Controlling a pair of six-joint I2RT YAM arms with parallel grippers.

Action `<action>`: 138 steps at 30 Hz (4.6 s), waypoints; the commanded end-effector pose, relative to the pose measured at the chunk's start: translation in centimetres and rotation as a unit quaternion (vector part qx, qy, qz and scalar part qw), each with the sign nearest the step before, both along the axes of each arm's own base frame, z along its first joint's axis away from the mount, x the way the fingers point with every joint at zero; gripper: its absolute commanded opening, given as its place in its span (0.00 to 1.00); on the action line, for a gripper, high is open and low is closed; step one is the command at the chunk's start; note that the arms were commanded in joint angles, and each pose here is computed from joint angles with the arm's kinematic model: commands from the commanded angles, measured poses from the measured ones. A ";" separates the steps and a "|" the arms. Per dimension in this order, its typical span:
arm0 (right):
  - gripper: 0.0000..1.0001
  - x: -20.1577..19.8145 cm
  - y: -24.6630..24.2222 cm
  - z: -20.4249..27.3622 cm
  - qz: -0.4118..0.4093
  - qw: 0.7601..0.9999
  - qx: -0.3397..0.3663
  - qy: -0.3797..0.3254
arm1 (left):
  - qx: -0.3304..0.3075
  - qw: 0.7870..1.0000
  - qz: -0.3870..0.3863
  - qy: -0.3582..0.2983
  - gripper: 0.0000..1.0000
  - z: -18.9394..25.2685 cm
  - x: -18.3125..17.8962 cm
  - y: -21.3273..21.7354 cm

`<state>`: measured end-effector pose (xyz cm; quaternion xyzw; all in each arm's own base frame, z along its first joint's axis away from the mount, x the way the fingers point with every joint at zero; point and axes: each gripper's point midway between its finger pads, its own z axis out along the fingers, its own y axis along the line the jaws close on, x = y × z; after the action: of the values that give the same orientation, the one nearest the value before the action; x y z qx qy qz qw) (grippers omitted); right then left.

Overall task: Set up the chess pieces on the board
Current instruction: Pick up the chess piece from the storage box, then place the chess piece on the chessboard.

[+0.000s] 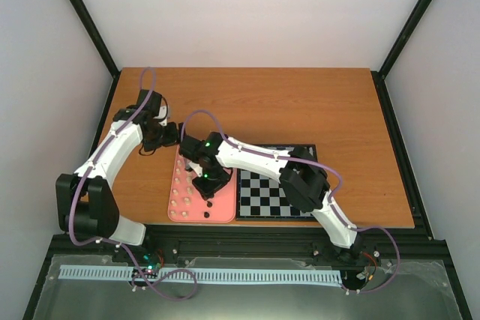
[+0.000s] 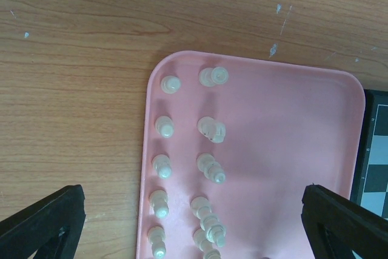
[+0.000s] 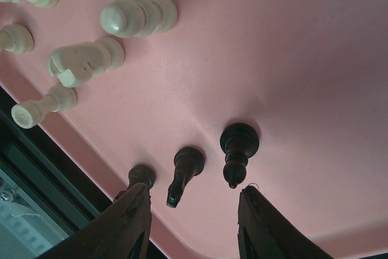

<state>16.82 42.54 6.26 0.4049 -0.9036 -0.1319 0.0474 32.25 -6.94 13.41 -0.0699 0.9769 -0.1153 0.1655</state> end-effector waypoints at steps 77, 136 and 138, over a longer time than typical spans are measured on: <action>0.03 3.7 -34.4 -1.4 -0.507 0.852 -0.130 -0.016 | -0.009 1.000 -0.003 -0.015 1.00 1.2 0.2 -0.3; 0.43 7.2 -28.0 7.1 -0.455 0.886 -0.048 -0.079 | -0.013 1.000 -0.002 -0.015 1.00 1.1 0.2 -0.5; 0.43 8.2 -24.5 7.8 -0.417 0.905 -0.032 -0.084 | -0.012 1.000 -0.002 -0.015 1.00 1.1 0.2 -0.5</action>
<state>23.67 13.24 13.17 -0.0560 -0.9940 -0.0632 -0.0699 31.91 -7.17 13.65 -0.0713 0.9750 -0.1247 0.1695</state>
